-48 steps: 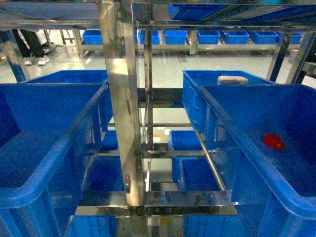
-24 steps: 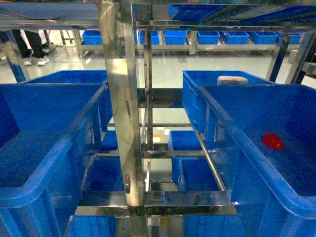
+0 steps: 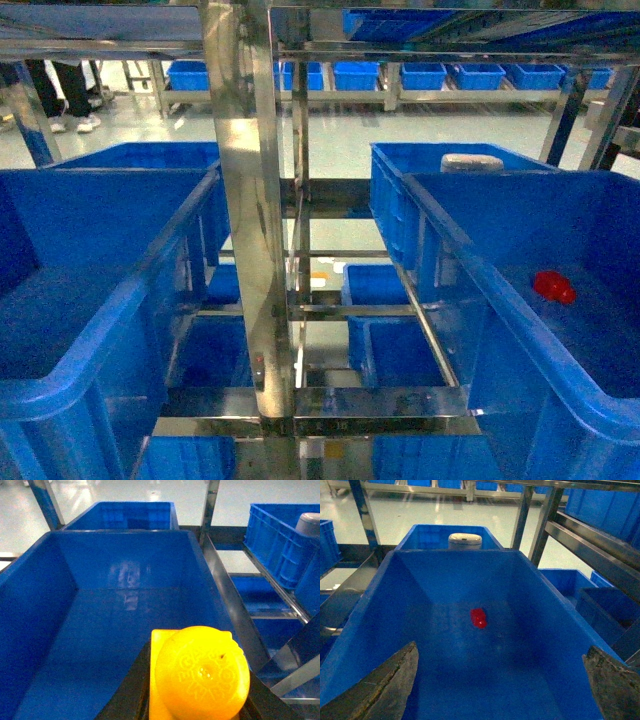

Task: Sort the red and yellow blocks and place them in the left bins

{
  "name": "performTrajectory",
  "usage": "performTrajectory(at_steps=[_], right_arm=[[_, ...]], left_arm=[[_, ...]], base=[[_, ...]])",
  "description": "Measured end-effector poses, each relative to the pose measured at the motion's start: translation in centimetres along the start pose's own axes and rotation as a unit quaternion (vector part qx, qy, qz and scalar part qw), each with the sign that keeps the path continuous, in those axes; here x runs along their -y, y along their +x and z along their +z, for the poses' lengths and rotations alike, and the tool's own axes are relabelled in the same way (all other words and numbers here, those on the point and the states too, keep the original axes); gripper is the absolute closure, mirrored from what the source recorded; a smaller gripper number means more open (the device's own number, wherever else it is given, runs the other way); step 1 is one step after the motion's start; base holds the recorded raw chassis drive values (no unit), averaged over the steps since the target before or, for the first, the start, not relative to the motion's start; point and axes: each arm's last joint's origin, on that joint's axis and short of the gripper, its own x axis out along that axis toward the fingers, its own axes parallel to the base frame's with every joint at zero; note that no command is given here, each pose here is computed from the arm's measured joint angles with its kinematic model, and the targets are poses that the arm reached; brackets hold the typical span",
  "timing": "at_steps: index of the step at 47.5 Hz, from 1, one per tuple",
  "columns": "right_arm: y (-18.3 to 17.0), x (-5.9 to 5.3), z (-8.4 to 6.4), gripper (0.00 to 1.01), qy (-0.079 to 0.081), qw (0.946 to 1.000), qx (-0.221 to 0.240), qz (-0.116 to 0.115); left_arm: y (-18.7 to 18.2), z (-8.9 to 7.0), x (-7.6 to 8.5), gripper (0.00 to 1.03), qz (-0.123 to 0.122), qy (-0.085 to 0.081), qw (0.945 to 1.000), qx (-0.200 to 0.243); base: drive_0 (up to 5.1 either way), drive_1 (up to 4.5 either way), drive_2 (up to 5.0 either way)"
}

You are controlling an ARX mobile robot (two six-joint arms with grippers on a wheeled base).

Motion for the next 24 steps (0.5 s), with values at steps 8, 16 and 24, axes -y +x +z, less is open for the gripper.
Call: performTrajectory(at_steps=[8,16,24], right_arm=[[0.0,0.0,0.0,0.03,0.0,1.0,0.0,0.0],[0.0,0.0,0.0,0.03,0.0,1.0,0.0,0.0],[0.0,0.0,0.0,0.03,-0.002,1.0,0.0,0.0]], left_arm=[[2.0,-1.4,-0.4,0.77,0.015,-0.009,0.9992,-0.036],[3.9,-2.7,-1.0,0.77,0.028,-0.014,0.9982,-0.052],[6.2,-3.5,-1.7,0.77,0.038,-0.019,0.9969,-0.066]], base=[[0.0,0.0,0.0],[0.0,0.0,0.0],[0.0,0.0,0.0]])
